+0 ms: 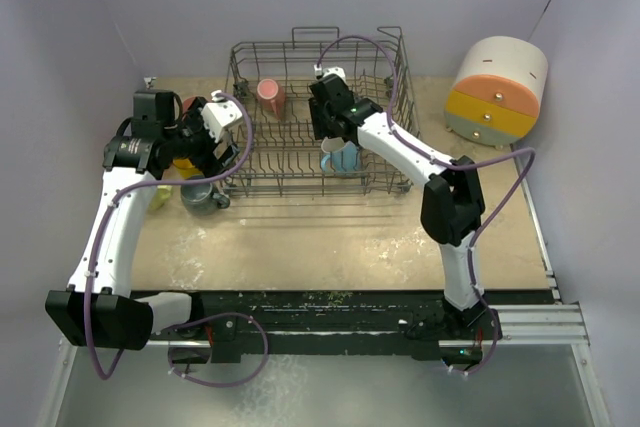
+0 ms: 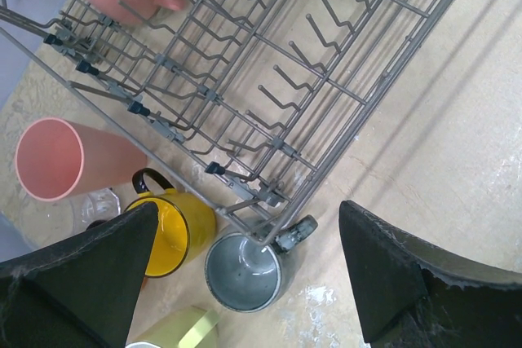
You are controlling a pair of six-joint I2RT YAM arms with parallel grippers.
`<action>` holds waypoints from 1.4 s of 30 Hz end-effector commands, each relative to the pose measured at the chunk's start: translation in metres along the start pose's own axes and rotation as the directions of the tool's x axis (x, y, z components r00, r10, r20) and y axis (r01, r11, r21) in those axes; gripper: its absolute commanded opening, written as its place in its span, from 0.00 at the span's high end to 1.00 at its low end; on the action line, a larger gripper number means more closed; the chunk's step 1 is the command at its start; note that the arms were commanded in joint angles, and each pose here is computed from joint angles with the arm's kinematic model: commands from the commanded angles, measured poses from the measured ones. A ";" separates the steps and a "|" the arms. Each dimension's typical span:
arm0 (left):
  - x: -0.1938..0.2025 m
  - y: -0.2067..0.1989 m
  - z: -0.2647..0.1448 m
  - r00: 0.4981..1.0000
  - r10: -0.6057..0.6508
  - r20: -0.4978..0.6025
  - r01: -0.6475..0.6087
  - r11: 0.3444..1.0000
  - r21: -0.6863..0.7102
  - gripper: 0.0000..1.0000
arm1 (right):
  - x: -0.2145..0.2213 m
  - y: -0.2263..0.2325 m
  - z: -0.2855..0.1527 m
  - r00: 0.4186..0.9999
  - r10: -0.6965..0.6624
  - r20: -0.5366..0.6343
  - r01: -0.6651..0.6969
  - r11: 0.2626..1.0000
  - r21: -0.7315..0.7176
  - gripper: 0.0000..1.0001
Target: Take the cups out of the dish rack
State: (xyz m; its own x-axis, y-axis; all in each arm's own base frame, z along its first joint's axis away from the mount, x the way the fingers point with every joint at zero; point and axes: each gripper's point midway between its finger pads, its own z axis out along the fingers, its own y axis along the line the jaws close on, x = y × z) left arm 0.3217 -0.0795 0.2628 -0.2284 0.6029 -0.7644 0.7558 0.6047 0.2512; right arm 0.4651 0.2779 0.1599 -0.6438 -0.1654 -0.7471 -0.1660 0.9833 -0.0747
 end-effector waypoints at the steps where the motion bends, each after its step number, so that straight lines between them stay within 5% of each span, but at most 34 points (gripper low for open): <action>1: -0.002 0.001 -0.004 1.000 0.011 0.012 -0.011 1.000 -0.018 0.06 | -0.016 -0.008 -0.030 0.999 -0.007 0.042 0.009 0.999 -0.032 0.39; 29: -0.002 -0.002 -0.014 0.999 0.043 0.015 -0.042 0.999 -0.032 0.06 | 0.025 -0.044 0.038 0.991 0.019 -0.129 0.005 0.983 0.184 0.47; 34: -0.002 -0.001 -0.014 0.999 0.049 0.011 -0.048 0.998 -0.039 0.05 | 0.038 -0.043 0.039 0.986 0.026 -0.165 0.003 0.985 0.174 0.57; 42: -0.001 0.000 -0.013 0.999 0.052 0.016 -0.051 0.998 -0.044 0.06 | 0.028 -0.043 0.010 0.989 0.048 -0.137 -0.031 0.992 0.123 0.95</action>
State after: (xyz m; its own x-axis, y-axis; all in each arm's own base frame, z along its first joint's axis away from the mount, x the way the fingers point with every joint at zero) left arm 0.3149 -0.0746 0.2598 -0.2167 0.6264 -0.7488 0.7512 0.5969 0.2819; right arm 0.4618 0.2205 0.0913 -0.8019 -0.1952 -0.5647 -0.0761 0.9708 -0.2275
